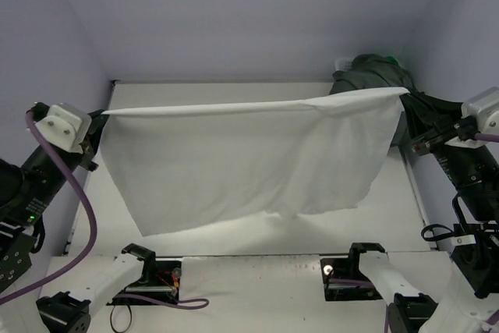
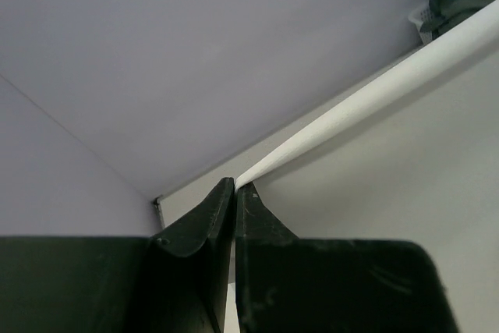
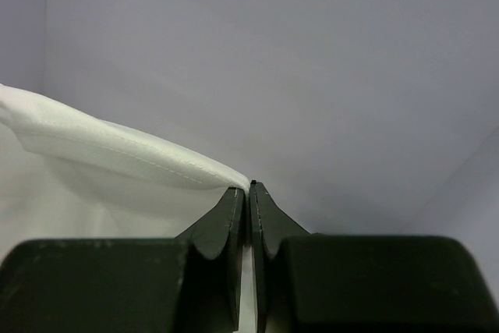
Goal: Fold and stack the t-shirts
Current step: Flatten out the tshirt
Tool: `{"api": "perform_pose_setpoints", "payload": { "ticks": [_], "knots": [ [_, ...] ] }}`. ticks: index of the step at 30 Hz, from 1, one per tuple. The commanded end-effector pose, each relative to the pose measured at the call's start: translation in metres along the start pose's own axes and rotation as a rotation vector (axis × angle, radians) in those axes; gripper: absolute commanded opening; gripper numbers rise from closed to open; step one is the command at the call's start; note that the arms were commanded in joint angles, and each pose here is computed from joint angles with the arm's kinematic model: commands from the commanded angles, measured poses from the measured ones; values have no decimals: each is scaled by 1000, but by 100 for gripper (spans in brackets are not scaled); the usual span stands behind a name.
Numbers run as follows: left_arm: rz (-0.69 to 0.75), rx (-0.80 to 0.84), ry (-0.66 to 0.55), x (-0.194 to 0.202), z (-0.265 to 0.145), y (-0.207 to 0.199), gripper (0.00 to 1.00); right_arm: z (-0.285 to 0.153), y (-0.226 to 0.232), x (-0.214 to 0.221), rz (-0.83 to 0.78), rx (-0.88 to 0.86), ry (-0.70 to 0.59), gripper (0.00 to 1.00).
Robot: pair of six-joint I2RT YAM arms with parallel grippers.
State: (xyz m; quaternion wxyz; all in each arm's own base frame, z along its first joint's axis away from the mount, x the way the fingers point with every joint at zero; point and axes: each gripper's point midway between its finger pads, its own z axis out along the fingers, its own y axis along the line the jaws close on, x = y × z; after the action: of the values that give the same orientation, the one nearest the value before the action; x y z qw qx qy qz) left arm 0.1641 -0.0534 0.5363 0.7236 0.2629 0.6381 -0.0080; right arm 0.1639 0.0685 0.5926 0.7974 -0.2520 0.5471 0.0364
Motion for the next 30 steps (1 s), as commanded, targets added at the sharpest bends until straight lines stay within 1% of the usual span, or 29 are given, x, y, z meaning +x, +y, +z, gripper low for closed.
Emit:
{"api": "perform_pose_setpoints", "payload": {
  "ticks": [1, 3, 4, 5, 6, 7, 8, 9, 10, 11, 12, 13, 14, 16, 17, 18, 19, 20, 21, 22, 23, 25, 26, 27, 28, 30],
  "knots": [
    [-6, -38, 25, 9, 20, 7, 0, 12, -24, -5, -82, 80, -25, 0],
    [-4, -25, 39, 19, 35, 3, 0, 22, -21, 14, -83, 48, 13, 0],
    [-3, -19, 52, 25, 43, 1, 0, 26, -15, 22, -87, 6, 21, 0],
    [-2, -9, 74, 38, 55, -3, 0, 31, -14, 32, -105, -15, 41, 0],
    [10, 3, 90, 46, 64, -6, 0, 41, -11, 55, -89, -46, 86, 0],
    [17, 17, 115, 58, 74, -10, 0, 47, -8, 69, -84, -74, 110, 0],
    [31, 20, 113, 62, 84, -11, 0, 56, -4, 88, -79, -112, 140, 0],
    [35, 42, 160, 85, 97, -18, 0, 65, 1, 118, -48, -145, 193, 0],
    [40, 57, 189, 98, 108, -23, 0, 72, 3, 133, -35, -170, 213, 0],
    [48, 52, 183, 103, 119, -22, 0, 79, 8, 149, -18, -202, 231, 0],
    [55, 73, 237, 128, 133, -30, 0, 89, 11, 183, 24, -227, 286, 0],
    [61, 83, 258, 139, 140, -33, 0, 98, 11, 193, 26, -233, 286, 0],
    [70, 85, 261, 145, 150, -34, 0, 108, 11, 217, 53, -249, 325, 0],
    [79, 97, 321, 176, 171, -41, 0, 123, 12, 243, 80, -263, 348, 0],
    [80, 106, 340, 186, 177, -44, 0, 133, 13, 268, 116, -278, 391, 0],
    [78, 131, 386, 206, 187, -52, 0, 140, 13, 278, 129, -282, 395, 0],
    [77, 132, 384, 211, 195, -53, 0, 146, 14, 287, 139, -288, 404, 0],
    [73, 135, 400, 219, 200, -55, 0, 154, 16, 311, 167, -299, 442, 0],
    [72, 146, 428, 233, 208, -59, 0, 160, 17, 321, 172, -295, 458, 0],
    [72, 149, 429, 237, 214, -61, 0, 167, 20, 328, 170, -299, 464, 0],
    [74, 149, 444, 244, 218, -62, 0, 175, 30, 348, 182, -322, 497, 0],
    [75, 155, 470, 259, 229, -65, 0, 187, 46, 365, 164, -335, 530, 0],
    [82, 159, 495, 270, 234, -66, 0, 194, 64, 381, 167, -368, 556, 0],
    [86, 156, 504, 274, 236, -65, 0, 196, 63, 392, 162, -359, 575, 0],
    [90, 147, 503, 278, 239, -64, 0, 200, 79, 408, 160, -379, 606, 0],
    [102, 140, 526, 290, 244, -62, 0, 208, 97, 420, 147, -402, 628, 0]
  ]
}}
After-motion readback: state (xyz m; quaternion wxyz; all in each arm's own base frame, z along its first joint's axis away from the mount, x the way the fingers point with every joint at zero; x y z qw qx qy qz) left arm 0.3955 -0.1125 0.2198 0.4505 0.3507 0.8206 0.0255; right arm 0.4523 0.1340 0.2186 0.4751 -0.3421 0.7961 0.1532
